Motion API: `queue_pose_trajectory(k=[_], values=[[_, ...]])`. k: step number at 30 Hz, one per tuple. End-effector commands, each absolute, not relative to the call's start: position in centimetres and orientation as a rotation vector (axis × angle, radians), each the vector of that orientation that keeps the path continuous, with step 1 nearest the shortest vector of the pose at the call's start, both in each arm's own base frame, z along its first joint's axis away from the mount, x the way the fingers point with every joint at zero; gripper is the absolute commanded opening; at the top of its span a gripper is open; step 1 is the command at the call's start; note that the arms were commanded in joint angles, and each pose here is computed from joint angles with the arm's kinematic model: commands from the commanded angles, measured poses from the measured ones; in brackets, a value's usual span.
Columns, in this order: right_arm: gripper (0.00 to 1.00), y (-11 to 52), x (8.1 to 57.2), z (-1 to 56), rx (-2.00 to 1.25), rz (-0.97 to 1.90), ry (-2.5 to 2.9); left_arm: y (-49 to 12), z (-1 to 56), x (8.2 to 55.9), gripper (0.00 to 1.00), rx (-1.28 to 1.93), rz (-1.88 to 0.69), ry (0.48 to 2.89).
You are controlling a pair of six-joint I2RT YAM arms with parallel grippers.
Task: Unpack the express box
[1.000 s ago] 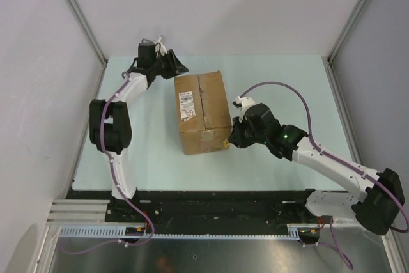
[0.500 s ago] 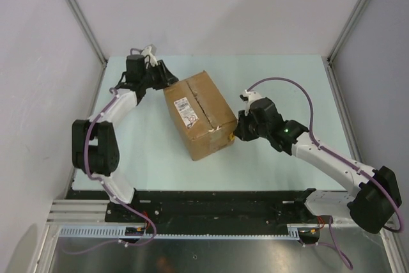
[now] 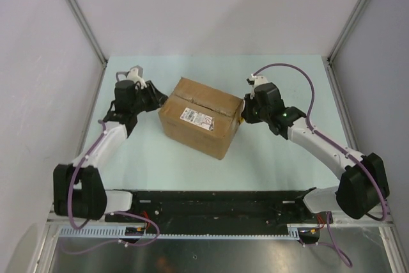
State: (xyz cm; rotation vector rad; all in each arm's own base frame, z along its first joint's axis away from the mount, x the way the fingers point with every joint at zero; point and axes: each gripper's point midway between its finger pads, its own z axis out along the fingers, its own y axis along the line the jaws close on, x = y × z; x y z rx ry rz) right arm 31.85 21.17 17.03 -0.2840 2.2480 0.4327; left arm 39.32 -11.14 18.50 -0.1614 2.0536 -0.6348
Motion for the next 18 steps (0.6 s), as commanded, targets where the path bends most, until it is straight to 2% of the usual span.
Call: queue_pose_trajectory(k=[1, 9, 13, 18], values=[[0.00, 22.9, 36.7, 20.3, -0.238, 0.458, 2.063, -14.4, 15.8, 32.7, 0.41, -0.131, -0.807, 2.183], [0.00, 21.1, 38.9, 20.8, -0.094, 0.428, 2.040, -12.0, 14.4, 29.3, 0.45, -0.259, -0.691, 2.139], [0.00, 19.2, 38.9, 22.0, -0.025, 0.384, 2.025, -11.4, 16.4, 29.9, 0.54, -0.232, -0.647, 2.080], [0.00, 16.0, 37.6, 26.5, 0.095, 0.343, 1.924, -9.2, 21.3, 31.8, 0.67, -0.210, -0.485, 1.954]])
